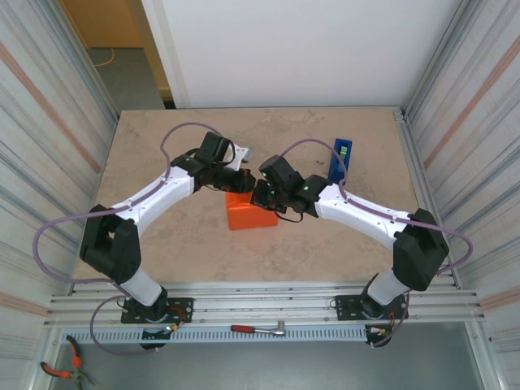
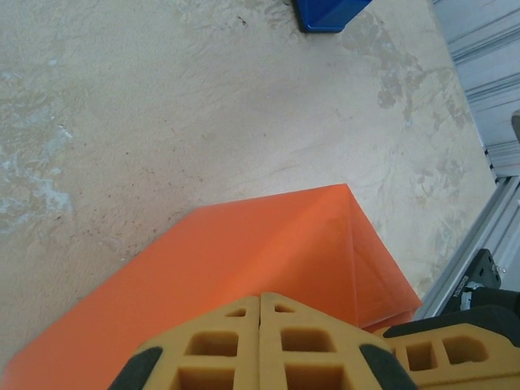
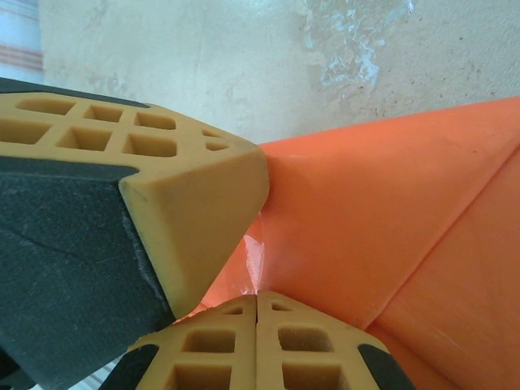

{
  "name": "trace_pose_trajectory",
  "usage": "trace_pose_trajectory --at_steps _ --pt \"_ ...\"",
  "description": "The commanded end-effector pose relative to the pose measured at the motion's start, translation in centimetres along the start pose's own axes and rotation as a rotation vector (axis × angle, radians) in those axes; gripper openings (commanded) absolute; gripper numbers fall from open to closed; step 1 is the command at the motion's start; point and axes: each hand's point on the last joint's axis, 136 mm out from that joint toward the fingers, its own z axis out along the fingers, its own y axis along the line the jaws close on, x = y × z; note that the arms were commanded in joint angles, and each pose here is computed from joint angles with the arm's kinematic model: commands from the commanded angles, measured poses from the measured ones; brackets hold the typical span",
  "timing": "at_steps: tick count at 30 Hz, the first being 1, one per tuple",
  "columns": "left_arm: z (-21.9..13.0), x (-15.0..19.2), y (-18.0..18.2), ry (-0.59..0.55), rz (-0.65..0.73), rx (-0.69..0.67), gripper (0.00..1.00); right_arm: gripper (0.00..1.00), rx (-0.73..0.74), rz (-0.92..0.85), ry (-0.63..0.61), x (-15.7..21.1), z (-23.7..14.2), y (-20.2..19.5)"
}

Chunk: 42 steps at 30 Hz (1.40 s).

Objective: Wrap the gift box in paper
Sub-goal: Stick the wrapping paper to the gift box.

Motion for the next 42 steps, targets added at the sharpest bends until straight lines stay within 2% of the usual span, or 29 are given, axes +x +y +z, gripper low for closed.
trace_pose_trajectory --at_steps 1,5,12,20,42 --pt "-2.3 0.1 -1.6 0.007 0.052 -0.006 0.00 0.00 0.372 0.004 0.144 4.4 1.7 -10.2" --pt "-4.1 0.0 -1.9 -0.030 0.068 -0.012 0.00 0.00 0.369 0.004 0.143 4.3 1.6 -10.1" --pt "-4.8 2.1 -2.2 -0.011 0.084 0.005 0.00 0.00 0.364 0.005 0.143 4.3 1.6 -10.0" --pt "-4.1 4.3 -1.5 0.032 0.100 0.007 0.00 0.00 0.363 0.009 0.141 4.4 1.7 -10.0" --pt "-2.5 7.4 1.0 0.103 0.081 -0.050 0.00 0.00 0.330 0.008 0.134 3.8 1.3 -8.7"
